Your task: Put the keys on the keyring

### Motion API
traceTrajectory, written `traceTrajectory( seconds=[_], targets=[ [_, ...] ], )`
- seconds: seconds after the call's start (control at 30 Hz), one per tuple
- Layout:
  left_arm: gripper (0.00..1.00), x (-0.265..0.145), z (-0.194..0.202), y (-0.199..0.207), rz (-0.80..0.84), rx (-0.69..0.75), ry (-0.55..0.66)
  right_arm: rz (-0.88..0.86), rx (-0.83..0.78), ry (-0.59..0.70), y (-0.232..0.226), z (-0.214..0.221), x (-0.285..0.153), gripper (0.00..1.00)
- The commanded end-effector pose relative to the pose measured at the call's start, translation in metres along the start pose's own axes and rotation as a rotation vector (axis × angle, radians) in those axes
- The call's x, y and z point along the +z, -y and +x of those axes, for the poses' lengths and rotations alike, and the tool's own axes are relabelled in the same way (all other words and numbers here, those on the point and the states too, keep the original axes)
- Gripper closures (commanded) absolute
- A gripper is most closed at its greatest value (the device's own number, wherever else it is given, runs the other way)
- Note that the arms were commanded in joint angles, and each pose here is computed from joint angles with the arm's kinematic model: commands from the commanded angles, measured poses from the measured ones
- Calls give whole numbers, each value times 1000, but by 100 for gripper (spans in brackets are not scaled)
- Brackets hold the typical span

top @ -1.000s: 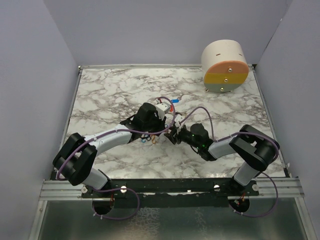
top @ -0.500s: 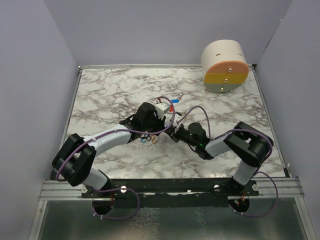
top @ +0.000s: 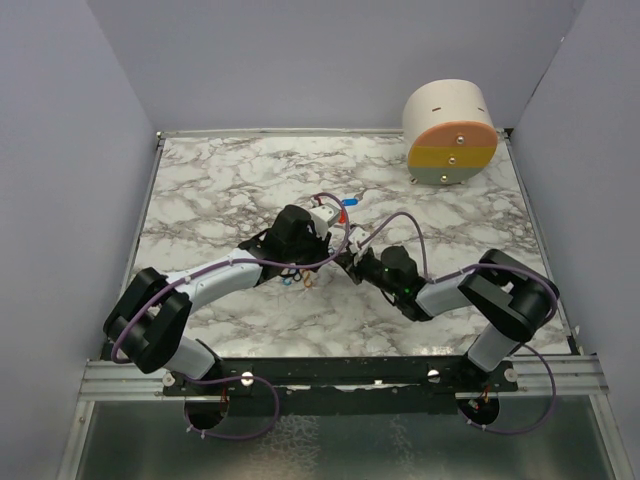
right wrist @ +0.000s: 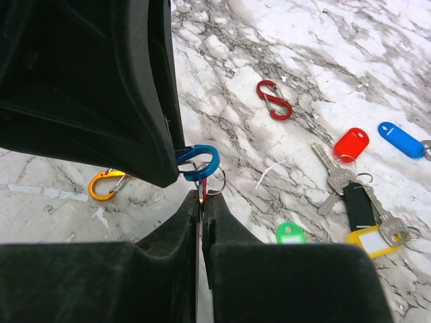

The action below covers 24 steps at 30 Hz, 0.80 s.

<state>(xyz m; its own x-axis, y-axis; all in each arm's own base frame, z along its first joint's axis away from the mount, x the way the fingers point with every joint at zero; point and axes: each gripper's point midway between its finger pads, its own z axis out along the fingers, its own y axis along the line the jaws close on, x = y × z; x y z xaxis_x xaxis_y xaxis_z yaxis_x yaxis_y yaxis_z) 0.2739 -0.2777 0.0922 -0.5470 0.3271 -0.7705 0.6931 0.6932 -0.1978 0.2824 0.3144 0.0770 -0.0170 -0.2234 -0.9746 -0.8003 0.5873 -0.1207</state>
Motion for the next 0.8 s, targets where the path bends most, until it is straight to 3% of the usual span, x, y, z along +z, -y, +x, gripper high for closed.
traceTrajectory(
  seconds=[0.0, 0.77],
  targets=[
    [100, -7, -12, -1, -19, 18, 25, 35, -21, 31, 6, -15, -5, 99],
    [100, -7, -24, -4, -41, -3, 78, -54, 10, -55, -10, -3, -2, 99]
  ],
)
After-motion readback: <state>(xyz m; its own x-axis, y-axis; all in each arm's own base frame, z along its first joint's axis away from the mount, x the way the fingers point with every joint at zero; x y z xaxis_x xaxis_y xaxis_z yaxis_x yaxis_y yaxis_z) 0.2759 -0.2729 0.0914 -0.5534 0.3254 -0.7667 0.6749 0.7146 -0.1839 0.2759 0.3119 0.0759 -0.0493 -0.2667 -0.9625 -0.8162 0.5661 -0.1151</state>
